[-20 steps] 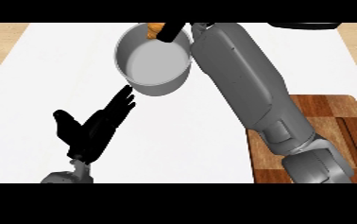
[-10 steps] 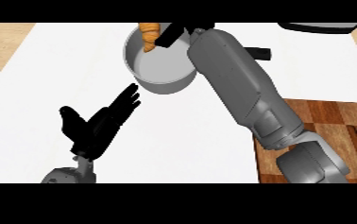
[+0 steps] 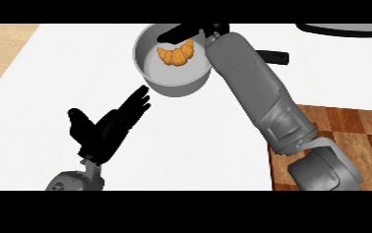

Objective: Pick the croissant from the cutting board and place it in the pot

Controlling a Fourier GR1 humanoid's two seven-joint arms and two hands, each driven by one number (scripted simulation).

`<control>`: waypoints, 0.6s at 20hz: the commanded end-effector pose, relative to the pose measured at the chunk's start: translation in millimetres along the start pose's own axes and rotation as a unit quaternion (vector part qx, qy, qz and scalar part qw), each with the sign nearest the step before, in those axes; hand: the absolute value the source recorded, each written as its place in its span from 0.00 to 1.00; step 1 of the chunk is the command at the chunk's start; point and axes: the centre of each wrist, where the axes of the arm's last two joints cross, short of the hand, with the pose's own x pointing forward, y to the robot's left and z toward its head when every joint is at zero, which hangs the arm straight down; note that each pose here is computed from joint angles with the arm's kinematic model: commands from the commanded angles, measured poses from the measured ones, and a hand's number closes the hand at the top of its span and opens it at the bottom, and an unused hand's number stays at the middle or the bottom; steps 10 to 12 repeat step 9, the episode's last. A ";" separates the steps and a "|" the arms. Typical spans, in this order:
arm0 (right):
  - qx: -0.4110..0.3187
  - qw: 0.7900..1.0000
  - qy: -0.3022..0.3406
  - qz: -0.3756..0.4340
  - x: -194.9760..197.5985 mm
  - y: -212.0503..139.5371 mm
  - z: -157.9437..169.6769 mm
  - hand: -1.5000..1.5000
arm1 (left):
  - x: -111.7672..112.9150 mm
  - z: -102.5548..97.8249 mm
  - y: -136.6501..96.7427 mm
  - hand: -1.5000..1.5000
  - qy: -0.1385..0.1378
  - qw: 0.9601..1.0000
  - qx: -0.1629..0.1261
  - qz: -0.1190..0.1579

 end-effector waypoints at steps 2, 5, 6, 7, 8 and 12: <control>-0.044 0.998 -0.030 -0.040 -14.5 0.2 0.5 0.00 | 2.0 2.7 -5.0 0.50 -0.001 1.000 0.005 0.001; -0.074 0.997 -0.031 -0.012 -23.1 1.9 -0.4 0.00 | -3.0 -7.7 -3.9 0.50 0.000 1.000 0.011 0.008; -0.087 0.996 -0.019 -0.019 -20.3 1.8 -1.6 0.00 | -8.4 0.6 -4.1 0.50 -0.006 1.000 0.012 0.003; -0.093 0.995 -0.026 -0.024 -21.3 2.1 -0.9 0.00 | -0.6 -1.4 2.4 0.50 0.002 1.000 0.020 0.007; -0.095 0.995 -0.018 -0.022 -29.2 1.3 -0.7 0.00 | 1.8 1.2 -3.0 0.50 -0.004 1.000 0.020 0.010; -0.103 0.994 -0.016 -0.033 -39.6 0.7 1.4 0.00 | 4.6 0.0 10.4 0.50 -0.002 1.000 0.024 0.006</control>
